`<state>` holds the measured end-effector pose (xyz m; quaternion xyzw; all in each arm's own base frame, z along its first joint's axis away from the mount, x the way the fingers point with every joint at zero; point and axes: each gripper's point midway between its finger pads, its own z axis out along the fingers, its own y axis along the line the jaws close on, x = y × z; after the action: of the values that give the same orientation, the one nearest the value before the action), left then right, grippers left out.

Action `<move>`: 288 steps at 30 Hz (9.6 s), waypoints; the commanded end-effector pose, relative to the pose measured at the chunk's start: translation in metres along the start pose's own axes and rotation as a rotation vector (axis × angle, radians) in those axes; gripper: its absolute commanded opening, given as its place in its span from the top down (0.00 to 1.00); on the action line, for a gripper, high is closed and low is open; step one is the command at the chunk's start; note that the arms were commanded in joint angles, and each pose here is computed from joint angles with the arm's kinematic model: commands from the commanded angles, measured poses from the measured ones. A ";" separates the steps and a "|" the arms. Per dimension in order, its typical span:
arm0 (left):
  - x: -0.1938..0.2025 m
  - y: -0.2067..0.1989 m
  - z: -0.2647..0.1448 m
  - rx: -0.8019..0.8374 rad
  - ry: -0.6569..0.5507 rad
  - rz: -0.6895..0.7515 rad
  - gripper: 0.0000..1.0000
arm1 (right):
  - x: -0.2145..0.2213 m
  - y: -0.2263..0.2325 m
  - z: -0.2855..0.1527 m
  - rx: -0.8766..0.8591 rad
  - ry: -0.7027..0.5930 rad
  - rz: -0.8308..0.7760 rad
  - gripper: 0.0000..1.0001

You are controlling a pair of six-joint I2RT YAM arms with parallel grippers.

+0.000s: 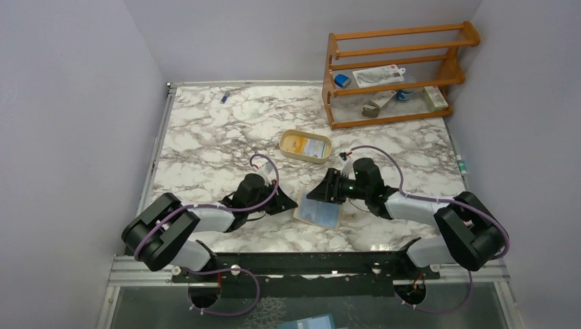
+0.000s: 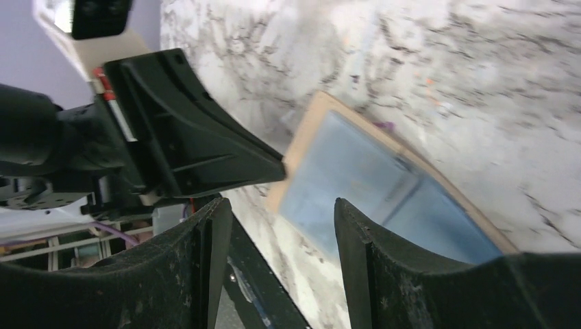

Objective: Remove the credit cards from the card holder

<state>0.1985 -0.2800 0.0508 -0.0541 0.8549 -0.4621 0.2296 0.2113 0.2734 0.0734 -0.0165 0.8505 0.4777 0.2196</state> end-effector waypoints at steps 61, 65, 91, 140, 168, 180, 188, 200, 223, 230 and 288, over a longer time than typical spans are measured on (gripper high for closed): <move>-0.029 -0.024 -0.017 -0.103 -0.068 0.087 1.00 | -0.014 0.016 0.003 0.268 0.016 -0.133 0.39; -0.032 -0.026 -0.018 -0.108 -0.075 0.094 1.00 | -0.011 0.025 0.008 0.203 0.030 -0.146 0.39; -0.031 -0.023 -0.019 -0.124 -0.066 0.099 1.00 | -0.003 0.027 0.051 0.227 0.088 -0.188 0.37; -0.025 -0.011 -0.021 -0.154 -0.062 0.082 1.00 | 0.000 -0.064 0.016 0.761 0.161 -0.395 0.38; -0.024 -0.003 -0.024 -0.191 -0.065 0.085 1.00 | 0.004 -0.081 -0.060 1.021 0.137 -0.324 0.38; -0.022 0.001 -0.022 -0.201 -0.054 0.084 1.00 | -0.021 -0.064 -0.119 1.214 -0.072 -0.179 0.38; -0.020 0.006 -0.023 -0.214 -0.050 0.081 1.00 | -0.052 -0.029 -0.133 1.094 -0.257 -0.175 0.39; -0.019 0.007 -0.018 -0.215 -0.040 0.080 1.00 | -0.051 -0.010 -0.098 0.867 -0.222 -0.248 0.39; -0.017 -0.014 0.019 -0.077 0.049 0.160 1.00 | -0.023 -0.090 -0.060 0.892 -0.103 -0.126 0.48; -0.013 -0.018 0.039 -0.036 0.104 0.194 1.00 | -0.002 -0.111 -0.058 0.912 -0.063 -0.099 0.54; 0.028 -0.037 0.066 0.284 0.074 0.026 0.64 | 0.027 -0.106 -0.046 0.725 -0.011 -0.080 0.99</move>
<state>0.1938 -0.3596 0.0359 0.0139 0.8005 -0.5691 0.1876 0.2286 0.1740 0.0193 0.0533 0.9449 0.1072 0.3047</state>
